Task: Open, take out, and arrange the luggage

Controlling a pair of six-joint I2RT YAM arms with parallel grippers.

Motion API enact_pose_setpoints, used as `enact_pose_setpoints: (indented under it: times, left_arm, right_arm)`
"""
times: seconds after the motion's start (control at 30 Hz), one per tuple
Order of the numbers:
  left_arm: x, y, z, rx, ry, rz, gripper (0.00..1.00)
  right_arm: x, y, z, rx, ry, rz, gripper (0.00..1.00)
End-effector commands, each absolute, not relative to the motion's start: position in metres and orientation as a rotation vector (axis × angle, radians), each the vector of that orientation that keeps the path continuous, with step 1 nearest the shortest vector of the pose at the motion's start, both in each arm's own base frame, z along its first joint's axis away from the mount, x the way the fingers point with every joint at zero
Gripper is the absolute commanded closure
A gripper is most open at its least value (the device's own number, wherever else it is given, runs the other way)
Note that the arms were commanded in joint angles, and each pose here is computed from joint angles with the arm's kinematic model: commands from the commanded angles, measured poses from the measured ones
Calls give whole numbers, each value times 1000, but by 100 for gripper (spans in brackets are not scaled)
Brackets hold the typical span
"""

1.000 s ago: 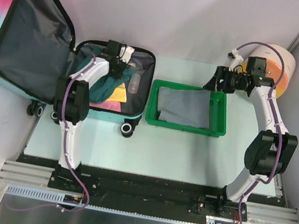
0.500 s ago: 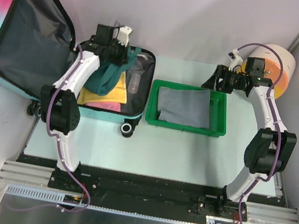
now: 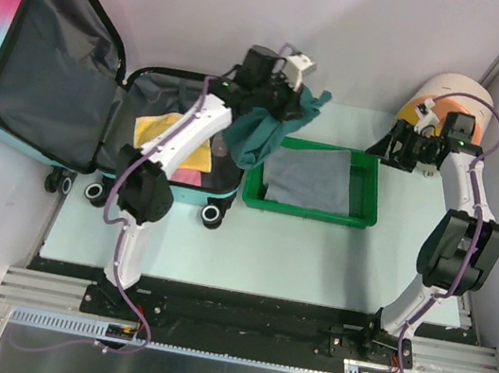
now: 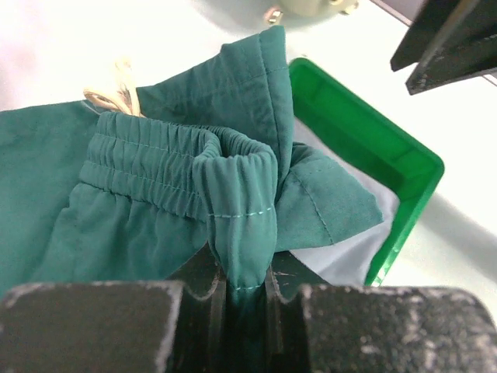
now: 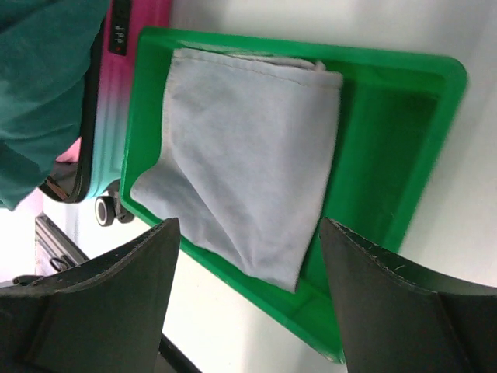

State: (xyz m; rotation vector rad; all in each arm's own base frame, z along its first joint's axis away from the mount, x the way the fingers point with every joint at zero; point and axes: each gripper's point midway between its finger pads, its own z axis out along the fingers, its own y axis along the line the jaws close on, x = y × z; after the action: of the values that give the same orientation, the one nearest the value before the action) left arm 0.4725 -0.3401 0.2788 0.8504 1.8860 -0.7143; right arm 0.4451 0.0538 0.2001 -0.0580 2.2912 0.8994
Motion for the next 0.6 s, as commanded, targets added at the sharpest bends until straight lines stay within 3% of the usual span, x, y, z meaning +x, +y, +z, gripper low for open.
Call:
enact_pose_setpoints:
  times: [0.0,0.27,0.47,0.5,0.53,0.57]
  left_arm:
    - [455,-404,302,939,1740,-823,100]
    - [389,-489,250,1273,1599,-823,100]
    - [332,-496,137,1610,1562,-718,100]
    - [329,-489,117,1652,1577,-704,94]
    - [334,-486,108,1651,1599,-657,64]
    - [340,-484,99,1639,1636,-629,48]
  right_arm:
    - [427,31,206,-13,2293,896,23]
    - [407,-13,199,75,2311,842,23]
    - [400,-21,189,99,2327,845,23]
    - [401,-21,188,99,2328,850,23]
    - [401,-19,189,95,2323,864,22]
    - [401,-18,189,91,2321,867,22]
